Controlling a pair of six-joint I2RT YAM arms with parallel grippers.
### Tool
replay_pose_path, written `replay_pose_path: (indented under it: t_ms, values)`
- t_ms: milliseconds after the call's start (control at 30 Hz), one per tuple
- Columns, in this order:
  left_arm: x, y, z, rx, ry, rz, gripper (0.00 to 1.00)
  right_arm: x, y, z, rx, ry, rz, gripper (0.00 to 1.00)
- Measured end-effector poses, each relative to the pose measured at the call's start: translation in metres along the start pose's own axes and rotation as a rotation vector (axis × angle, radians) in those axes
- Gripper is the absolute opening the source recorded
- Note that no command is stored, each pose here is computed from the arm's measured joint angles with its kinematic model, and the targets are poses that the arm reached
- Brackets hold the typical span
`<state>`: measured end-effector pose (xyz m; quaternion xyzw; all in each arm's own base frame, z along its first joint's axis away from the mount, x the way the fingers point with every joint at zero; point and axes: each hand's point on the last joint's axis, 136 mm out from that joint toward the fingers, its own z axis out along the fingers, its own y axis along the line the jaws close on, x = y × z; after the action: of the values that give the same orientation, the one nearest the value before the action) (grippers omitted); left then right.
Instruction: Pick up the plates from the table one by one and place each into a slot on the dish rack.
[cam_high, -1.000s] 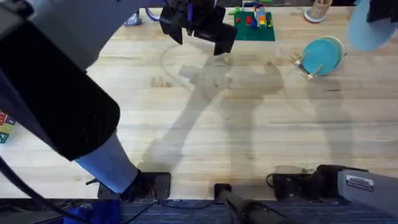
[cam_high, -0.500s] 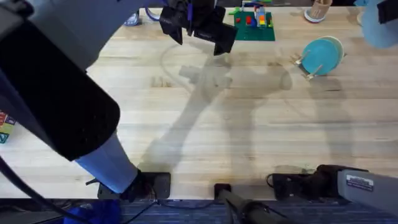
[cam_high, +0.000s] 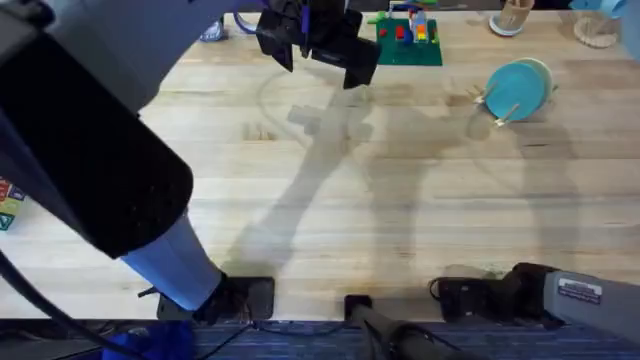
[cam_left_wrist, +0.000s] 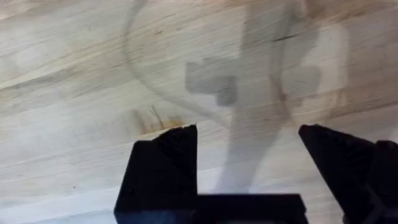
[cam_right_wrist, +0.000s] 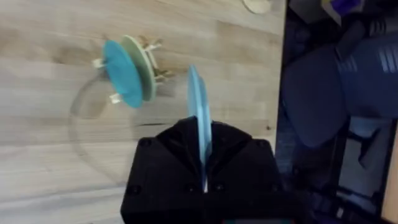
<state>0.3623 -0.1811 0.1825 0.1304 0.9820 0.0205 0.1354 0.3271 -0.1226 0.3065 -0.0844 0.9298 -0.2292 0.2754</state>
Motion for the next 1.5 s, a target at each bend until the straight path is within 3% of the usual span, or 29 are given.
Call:
replay_pose_path:
  t_ms: [167,633,1000,1300,1500]
  values:
    - [0.000,0.001,0.000,-0.003,-0.001,0.000,0.994,0.010,-0.013,0.013,0.014,0.041,0.021,0.033]
    - [0.000,0.001,0.000,-0.007,-0.002,0.000,0.994,-0.004,0.001,0.037,-0.070,0.011,-0.168,0.034]
    - [0.000,0.001,0.000,-0.007,-0.002,0.000,0.994,0.012,-0.006,0.053,-0.097,0.066,-0.246,0.035]
    - [0.000,0.001,0.000,-0.007,-0.002,0.000,0.994,0.016,-0.006,0.065,-0.115,0.089,-0.280,0.035]
    - [0.000,0.001,0.000,-0.007,-0.002,0.000,0.994,0.018,0.005,0.083,-0.201,0.085,-0.264,0.034]
